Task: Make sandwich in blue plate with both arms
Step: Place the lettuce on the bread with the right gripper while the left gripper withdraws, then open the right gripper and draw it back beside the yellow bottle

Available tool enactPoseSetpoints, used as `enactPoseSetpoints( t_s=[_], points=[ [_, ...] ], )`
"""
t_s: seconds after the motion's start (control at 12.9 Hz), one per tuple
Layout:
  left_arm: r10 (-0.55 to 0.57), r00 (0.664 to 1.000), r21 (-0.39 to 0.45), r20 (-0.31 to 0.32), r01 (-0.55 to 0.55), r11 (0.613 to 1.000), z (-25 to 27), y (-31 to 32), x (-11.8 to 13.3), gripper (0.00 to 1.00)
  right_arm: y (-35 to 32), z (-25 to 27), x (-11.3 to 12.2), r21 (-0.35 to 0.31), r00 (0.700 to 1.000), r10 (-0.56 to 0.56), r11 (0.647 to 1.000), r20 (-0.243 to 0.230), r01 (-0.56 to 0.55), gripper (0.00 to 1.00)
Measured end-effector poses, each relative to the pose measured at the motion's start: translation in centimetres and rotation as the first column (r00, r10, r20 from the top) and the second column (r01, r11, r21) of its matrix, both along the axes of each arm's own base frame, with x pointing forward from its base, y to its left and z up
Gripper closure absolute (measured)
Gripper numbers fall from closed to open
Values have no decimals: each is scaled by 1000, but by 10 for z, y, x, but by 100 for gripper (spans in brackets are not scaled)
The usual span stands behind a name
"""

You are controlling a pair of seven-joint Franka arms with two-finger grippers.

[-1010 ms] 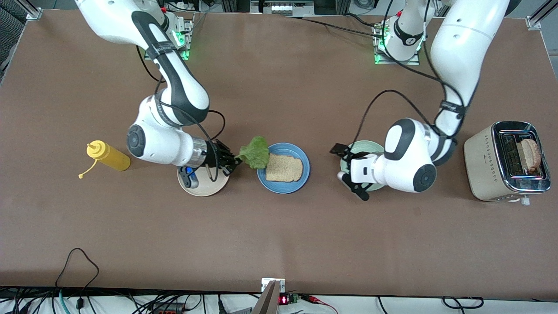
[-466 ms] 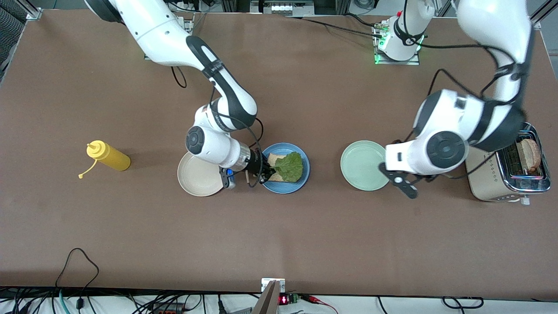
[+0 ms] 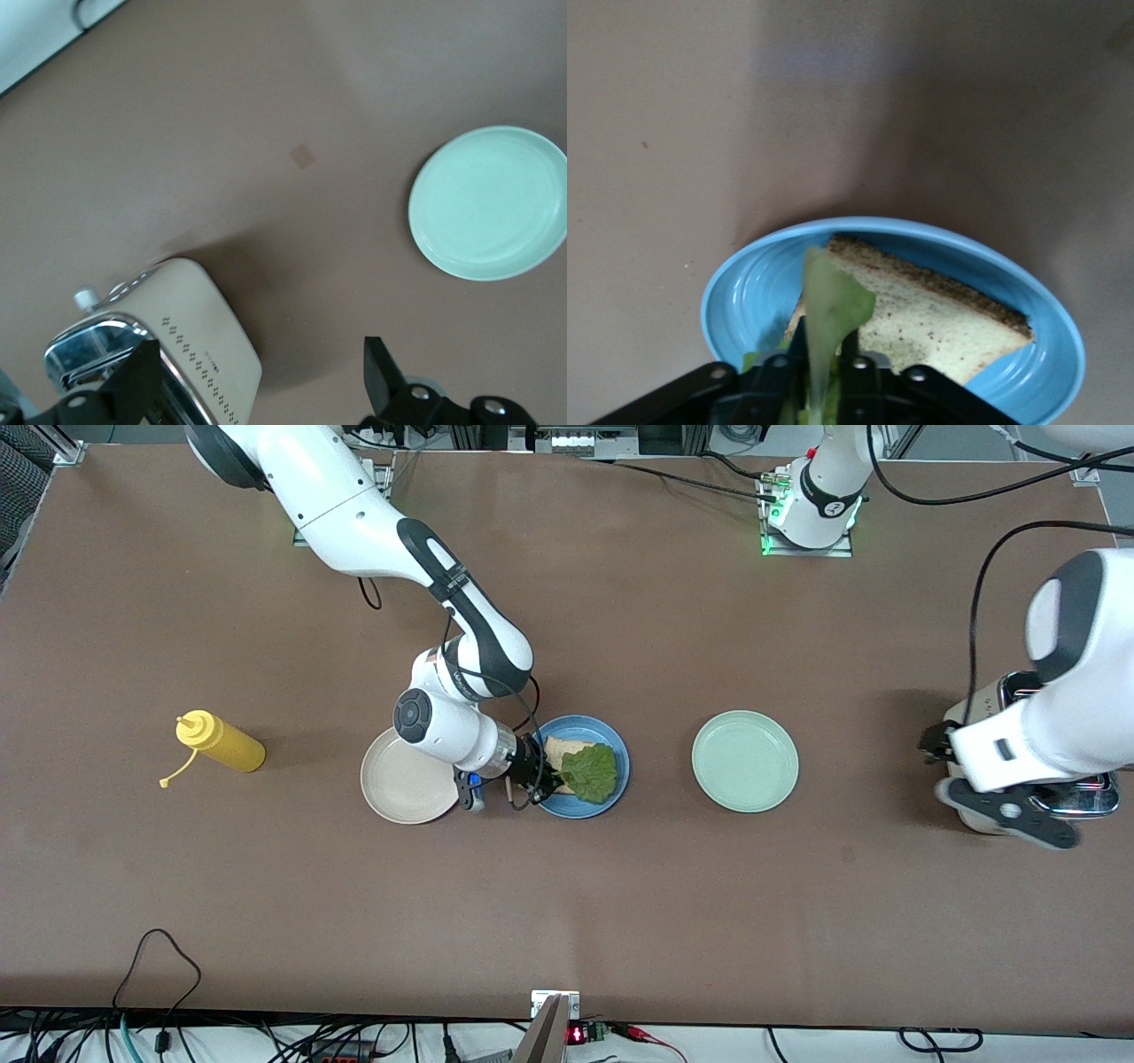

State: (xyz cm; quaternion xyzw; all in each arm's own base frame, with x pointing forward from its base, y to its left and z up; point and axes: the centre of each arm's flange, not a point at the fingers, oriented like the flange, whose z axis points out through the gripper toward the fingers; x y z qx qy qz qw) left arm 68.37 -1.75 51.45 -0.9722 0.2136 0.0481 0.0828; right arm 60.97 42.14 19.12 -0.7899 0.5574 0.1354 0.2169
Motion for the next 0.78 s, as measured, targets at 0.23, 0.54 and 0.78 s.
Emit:
enactPoseSetpoints(
  t_s=[0.23, 0.54, 0.78],
  points=[
    [163, 987, 13, 5, -163, 987, 26, 20, -13, 0, 1, 6, 4, 6, 1000, -2, 1000, 12, 1, 42],
    [275, 961, 26, -11, -274, 961, 38, 34, -40, 0, -9, 21, 16, -23, 998, 37, 999, 55, -36, 0],
    [284, 958, 3, -26, -284, 959, 30, 29, -44, 0, -44, 72, 38, -70, 990, 127, 990, 59, -122, 0]
  ],
)
